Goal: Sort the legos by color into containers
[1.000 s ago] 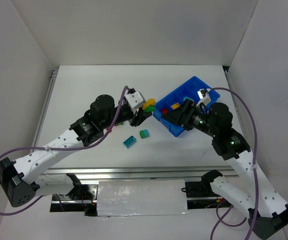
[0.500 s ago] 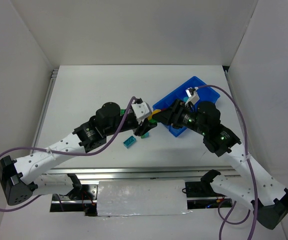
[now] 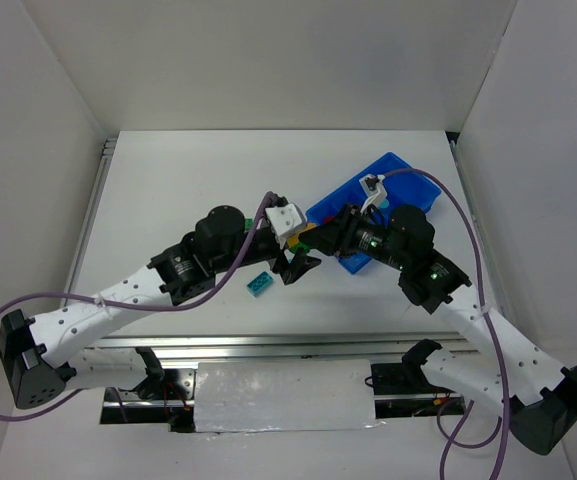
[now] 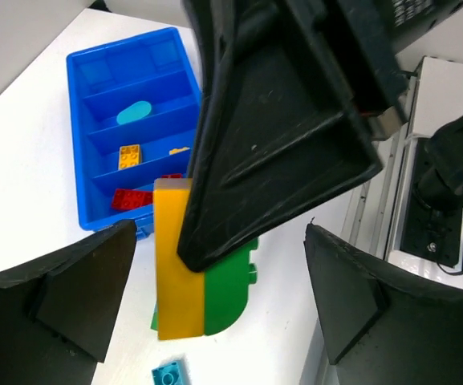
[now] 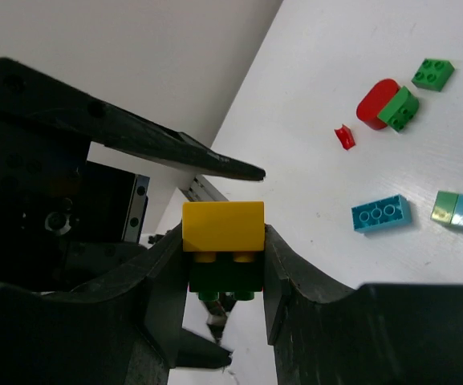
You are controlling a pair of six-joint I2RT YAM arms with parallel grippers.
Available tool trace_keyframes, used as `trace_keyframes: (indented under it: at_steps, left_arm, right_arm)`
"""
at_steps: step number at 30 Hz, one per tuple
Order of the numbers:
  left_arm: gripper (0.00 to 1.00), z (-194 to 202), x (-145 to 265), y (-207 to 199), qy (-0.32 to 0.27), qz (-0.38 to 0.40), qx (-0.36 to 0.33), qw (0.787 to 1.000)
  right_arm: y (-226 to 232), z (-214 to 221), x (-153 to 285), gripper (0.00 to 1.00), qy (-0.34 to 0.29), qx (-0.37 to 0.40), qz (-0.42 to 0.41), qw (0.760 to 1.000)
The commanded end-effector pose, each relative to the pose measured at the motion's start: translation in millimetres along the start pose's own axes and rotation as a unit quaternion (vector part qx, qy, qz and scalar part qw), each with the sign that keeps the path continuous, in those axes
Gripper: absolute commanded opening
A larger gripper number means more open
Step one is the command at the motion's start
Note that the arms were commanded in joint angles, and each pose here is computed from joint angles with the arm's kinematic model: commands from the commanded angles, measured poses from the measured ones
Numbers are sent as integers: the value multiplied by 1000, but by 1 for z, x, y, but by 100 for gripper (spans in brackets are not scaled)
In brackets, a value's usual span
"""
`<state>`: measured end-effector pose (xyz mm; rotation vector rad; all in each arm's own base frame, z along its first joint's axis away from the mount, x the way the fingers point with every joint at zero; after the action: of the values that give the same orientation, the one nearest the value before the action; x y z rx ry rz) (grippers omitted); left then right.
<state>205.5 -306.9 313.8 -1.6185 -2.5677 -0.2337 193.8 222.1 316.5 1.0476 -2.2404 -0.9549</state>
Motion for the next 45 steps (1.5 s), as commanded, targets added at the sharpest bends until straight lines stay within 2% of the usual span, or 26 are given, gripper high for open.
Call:
trace_keyframes:
  at_steps: [1, 6, 10, 14, 18, 21, 24, 29, 31, 34, 35, 36, 37, 38, 39, 41, 43, 45]
  left_arm:
    - [100, -35, 5, -7, -51, 18, 3, 999]
    - [100, -36, 22, -3, -16, -19, 48, 999]
    - [99, -44, 49, -5, -5, -29, 56, 998]
    - [99, -49, 70, -23, -21, 24, 56, 998]
    - [100, -52, 84, -35, -38, 57, 65, 996]
    - [100, -47, 81, -46, -27, 100, 66, 992]
    - [97, -46, 71, -53, -17, 135, 72, 988]
    - [88, -41, 59, -64, 4, 186, 80, 979]
    - [83, -40, 54, -67, 9, 201, 85, 976]
    - [65, -41, 51, -68, 4, 210, 84, 974]
    - [43, -42, 50, -68, 2, 211, 83, 974]
    - [31, -42, 49, -68, 1, 210, 82, 974]
    - [20, -43, 49, -67, -1, 208, 81, 975]
    - [0, -43, 50, -67, -3, 206, 79, 975]
    - [0, -43, 50, -67, -6, 206, 78, 975]
    - [0, -47, 56, -68, -19, 206, 73, 976]
    - [0, -47, 59, -68, -27, 206, 70, 976]
    - [0, -47, 62, -69, -33, 207, 68, 975]
  right_arm:
    - [18, -8, -2, 0, -20, 82, -67, 994]
    - [21, -8, 4, 0, -24, 167, -103, 980]
    - [20, -13, 11, 0, -33, 195, -97, 975]
    - [34, 1, 22, 0, 0, 250, -171, 953]
    - [56, 22, 51, 0, 36, 319, -281, 904]
    - [63, 30, 61, 0, 56, 336, -319, 885]
    - [68, 30, 63, 0, 74, 335, -339, 876]
    - [69, 30, 60, 0, 74, 325, -341, 879]
    - [69, 29, 60, 0, 74, 325, -339, 880]
    - [68, 28, 57, 0, 74, 323, -336, 882]
    - [68, 28, 56, 0, 75, 322, -337, 882]
    - [68, 27, 56, 0, 73, 322, -335, 882]
    - [68, 28, 56, 2, 75, 321, -336, 882]
    - [69, 28, 56, 23, 77, 321, -338, 882]
    - [68, 29, 57, 48, 78, 319, -337, 882]
    - [66, 30, 57, 73, 75, 317, -333, 885]
    - [66, 30, 59, 76, 66, 318, -328, 887]
    - [63, 32, 60, 72, 64, 320, -325, 887]
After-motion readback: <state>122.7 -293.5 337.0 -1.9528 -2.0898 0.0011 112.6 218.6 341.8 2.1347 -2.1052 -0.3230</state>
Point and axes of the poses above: each gripper's point midway between its finger pads, its own x axis back along the fingers, its own y axis along the line the jaws close on, z = x × y, the point moved 4 cm from there along x, back along the fingers
